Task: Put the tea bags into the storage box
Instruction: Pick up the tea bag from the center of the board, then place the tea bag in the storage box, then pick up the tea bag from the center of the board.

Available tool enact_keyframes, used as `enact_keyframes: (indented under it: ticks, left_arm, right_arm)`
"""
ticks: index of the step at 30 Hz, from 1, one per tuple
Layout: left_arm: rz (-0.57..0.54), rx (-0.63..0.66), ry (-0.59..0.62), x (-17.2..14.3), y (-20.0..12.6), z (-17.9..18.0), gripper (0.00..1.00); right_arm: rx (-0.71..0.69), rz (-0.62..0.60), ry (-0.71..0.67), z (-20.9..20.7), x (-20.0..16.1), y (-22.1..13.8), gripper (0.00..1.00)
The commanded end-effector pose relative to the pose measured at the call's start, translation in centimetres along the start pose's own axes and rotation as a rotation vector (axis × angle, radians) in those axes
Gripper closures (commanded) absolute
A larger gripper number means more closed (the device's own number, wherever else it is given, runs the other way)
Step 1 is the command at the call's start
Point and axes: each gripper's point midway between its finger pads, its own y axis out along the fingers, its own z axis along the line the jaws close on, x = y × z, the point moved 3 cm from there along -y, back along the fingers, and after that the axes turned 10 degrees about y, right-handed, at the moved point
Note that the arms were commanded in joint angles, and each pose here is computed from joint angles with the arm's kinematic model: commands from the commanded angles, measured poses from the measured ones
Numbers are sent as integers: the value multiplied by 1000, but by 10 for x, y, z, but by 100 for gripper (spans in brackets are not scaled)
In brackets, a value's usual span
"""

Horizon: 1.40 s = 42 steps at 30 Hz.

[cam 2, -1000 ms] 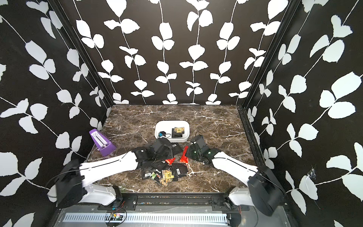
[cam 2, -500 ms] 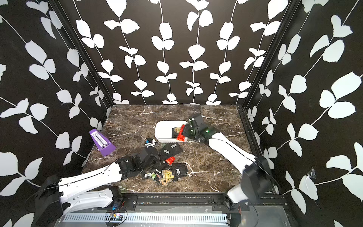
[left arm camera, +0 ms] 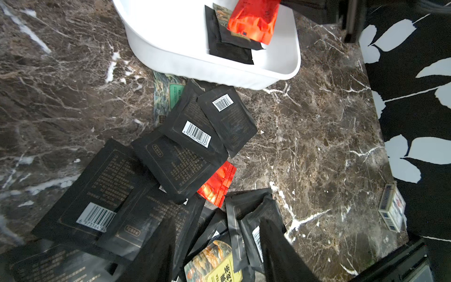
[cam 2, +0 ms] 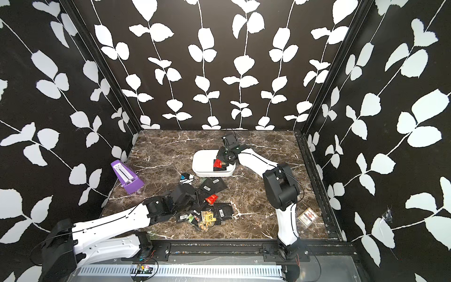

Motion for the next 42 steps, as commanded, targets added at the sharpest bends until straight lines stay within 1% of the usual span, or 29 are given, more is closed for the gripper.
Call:
enact_keyframes:
  ticks: [1,5,6,7,10,11,12,15,17,21,23,24,27,30,33,35,38,42]
  left_arm:
    - [-4,-26,-16,0,-1,-2,47]
    - [20,-52,-15,-2,2,-9,47]
    - [24,-59,-14,-2,2,-10,47]
    - [31,-64,-13,-2,3,-12,47]
    - [46,-79,-12,-3,4,-16,47]
    - [48,-86,-12,-3,4,-17,47]
    - [48,-90,-12,-2,4,-18,47]
    - [47,-103,-11,0,2,-22,49]
    - [49,-112,-8,1,1,-24,53]
    - [63,-131,5,-1,1,-32,60]
    - [67,-138,16,-3,1,-38,63]
    - [68,-139,22,-4,2,-40,64]
    - [72,-153,33,-6,2,-49,69]
    - [76,-170,40,-10,6,-58,73]
    - [94,-188,35,-16,13,-65,79]
    - [114,-197,32,-21,19,-69,85]
    - [155,-163,30,-30,26,-68,93]
    - [201,-141,32,-43,33,-67,95]
  right_arm:
    - [46,-72,10,17,24,-6,100]
    - [24,-77,10,10,29,-4,100]
    - [16,-75,7,7,30,-4,94]
    - [6,-71,1,5,29,-5,84]
    - [-6,-69,-18,2,28,-11,63]
    - [-9,-70,-23,1,29,-14,59]
    - [-10,-71,-29,2,29,-18,57]
    - [-4,-85,-61,4,30,-40,57]
    - [7,-100,-93,6,29,-61,57]
    - [34,-127,-121,-3,17,-106,56]
    - [23,-127,-125,-18,7,-123,55]
    - [38,-140,-128,-20,4,-139,55]
    - [26,-118,-117,-48,-19,-157,55]
    - [48,-112,-93,-73,-40,-176,55]
    - [71,-93,-38,-102,-65,-187,55]
    - [86,-73,-2,-119,-84,-191,55]
    - [79,-44,26,-143,-111,-189,54]
    - [70,12,45,-161,-141,-176,54]
